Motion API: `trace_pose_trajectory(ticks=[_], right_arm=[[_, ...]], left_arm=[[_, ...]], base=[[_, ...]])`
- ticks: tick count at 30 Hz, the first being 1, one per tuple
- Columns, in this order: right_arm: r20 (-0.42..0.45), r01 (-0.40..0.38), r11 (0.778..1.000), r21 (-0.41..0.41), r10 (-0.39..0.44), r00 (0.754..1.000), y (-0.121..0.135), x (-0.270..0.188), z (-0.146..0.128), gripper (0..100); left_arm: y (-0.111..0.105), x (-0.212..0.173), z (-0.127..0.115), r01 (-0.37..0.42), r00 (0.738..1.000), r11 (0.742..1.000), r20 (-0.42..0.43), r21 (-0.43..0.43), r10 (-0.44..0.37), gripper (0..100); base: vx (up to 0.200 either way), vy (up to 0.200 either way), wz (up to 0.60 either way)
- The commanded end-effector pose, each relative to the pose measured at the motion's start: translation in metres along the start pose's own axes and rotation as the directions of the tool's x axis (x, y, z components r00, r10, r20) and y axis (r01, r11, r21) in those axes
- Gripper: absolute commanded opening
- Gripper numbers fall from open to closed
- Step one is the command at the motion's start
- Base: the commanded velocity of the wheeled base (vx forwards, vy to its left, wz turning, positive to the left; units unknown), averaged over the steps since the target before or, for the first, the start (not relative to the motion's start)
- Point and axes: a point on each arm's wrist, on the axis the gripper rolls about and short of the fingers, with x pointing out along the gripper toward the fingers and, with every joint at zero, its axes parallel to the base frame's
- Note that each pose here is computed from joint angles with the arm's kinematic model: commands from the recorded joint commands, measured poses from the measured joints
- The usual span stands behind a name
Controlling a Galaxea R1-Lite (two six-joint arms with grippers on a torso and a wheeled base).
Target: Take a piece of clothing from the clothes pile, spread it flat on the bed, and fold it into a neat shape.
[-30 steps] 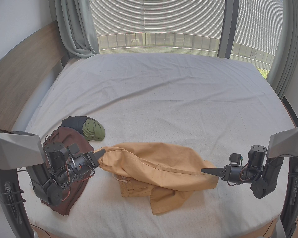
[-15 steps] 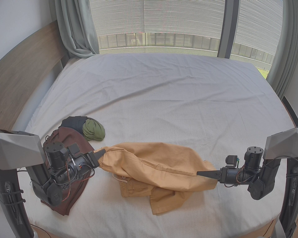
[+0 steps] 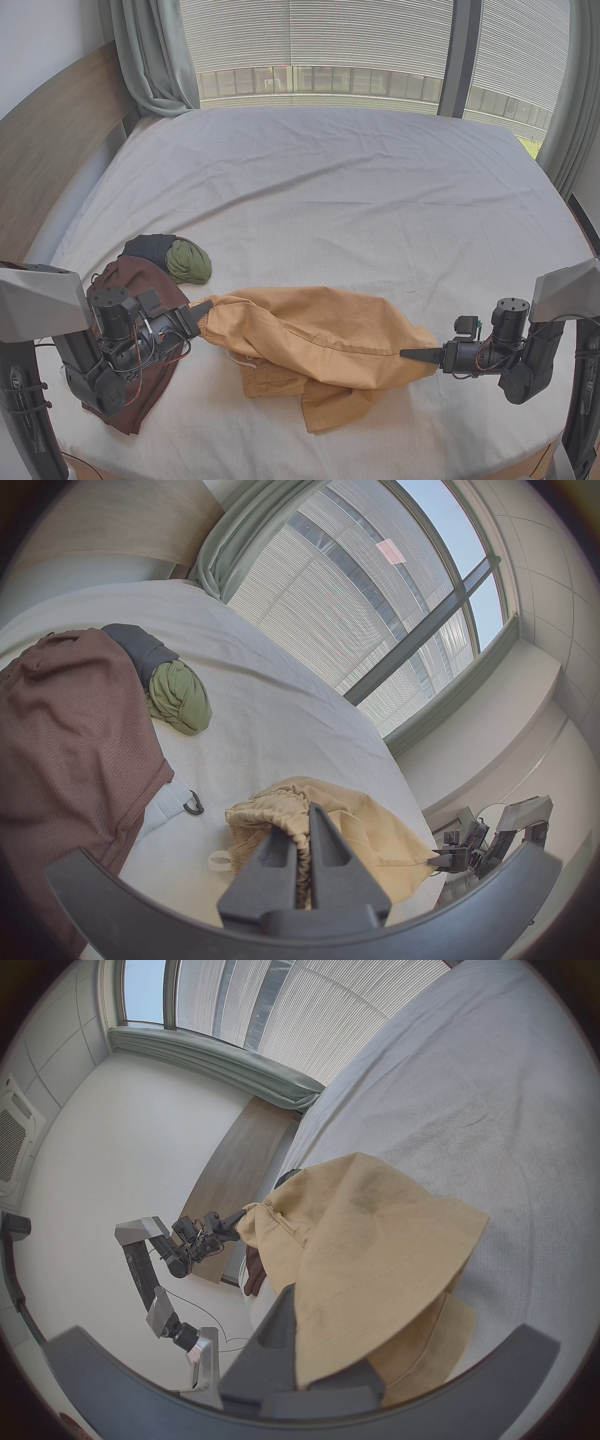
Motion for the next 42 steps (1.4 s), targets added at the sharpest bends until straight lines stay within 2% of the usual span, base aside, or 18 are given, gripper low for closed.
trace_pose_trajectory(ticks=[1, 4, 8, 16, 19, 27, 32, 42], right_arm=[[0.003, 0.0, 1.0, -0.004, 0.0, 1.0, 0.003, -0.002, 0.001, 0], [0.012, -0.012, 0.999, -0.047, 0.012, 1.0, 0.015, -0.006, 0.005, 0], [0.038, -0.03, 0.994, -0.109, 0.034, 0.999, 0.036, -0.013, 0.014, 0], [0.101, -0.043, 0.982, -0.183, 0.063, 0.993, 0.057, -0.024, 0.034, 0], [0.146, -0.049, 0.971, -0.233, 0.084, 0.986, 0.069, -0.031, 0.049, 0], [0.221, -0.07, 0.964, -0.256, 0.129, 0.967, 0.103, -0.054, 0.068, 0], [0.228, -0.075, 0.959, -0.272, 0.14, 0.964, 0.109, -0.056, 0.069, 0], [0.228, -0.077, 0.958, -0.276, 0.143, 0.963, 0.11, -0.055, 0.07, 0]], left_arm=[[-0.001, 0.0, 0.002, 0.005, 1.0, 1.0, 0.007, 0.002, -0.005, 0], [-0.004, -0.001, 0.003, 0.015, 1.0, 1.0, 0.014, 0.007, -0.015, 0], [-0.02, -0.006, 0.015, 0.058, 0.997, 0.998, 0.051, 0.03, -0.06, 0], [-0.039, -0.012, 0.028, 0.113, 0.988, 0.992, 0.099, 0.058, -0.119, 0], [-0.048, -0.018, 0.037, 0.135, 0.981, 0.988, 0.13, 0.075, -0.144, 0], [-0.059, -0.027, 0.047, 0.17, 0.97, 0.981, 0.158, 0.098, -0.184, 0], [-0.065, -0.032, 0.053, 0.188, 0.961, 0.97, 0.174, 0.154, -0.214, 0], [-0.069, -0.036, 0.055, 0.204, 0.957, 0.965, 0.173, 0.167, -0.233, 0]], base=[[0.0, 0.0, 0.0], [0.0, 0.0, 0.0], [0.0, 0.0, 0.0], [0.0, 0.0, 0.0], [0.0, 0.0, 0.0], [0.0, 0.0, 0.0], [0.0, 0.0, 0.0], [0.0, 0.0, 0.0]])
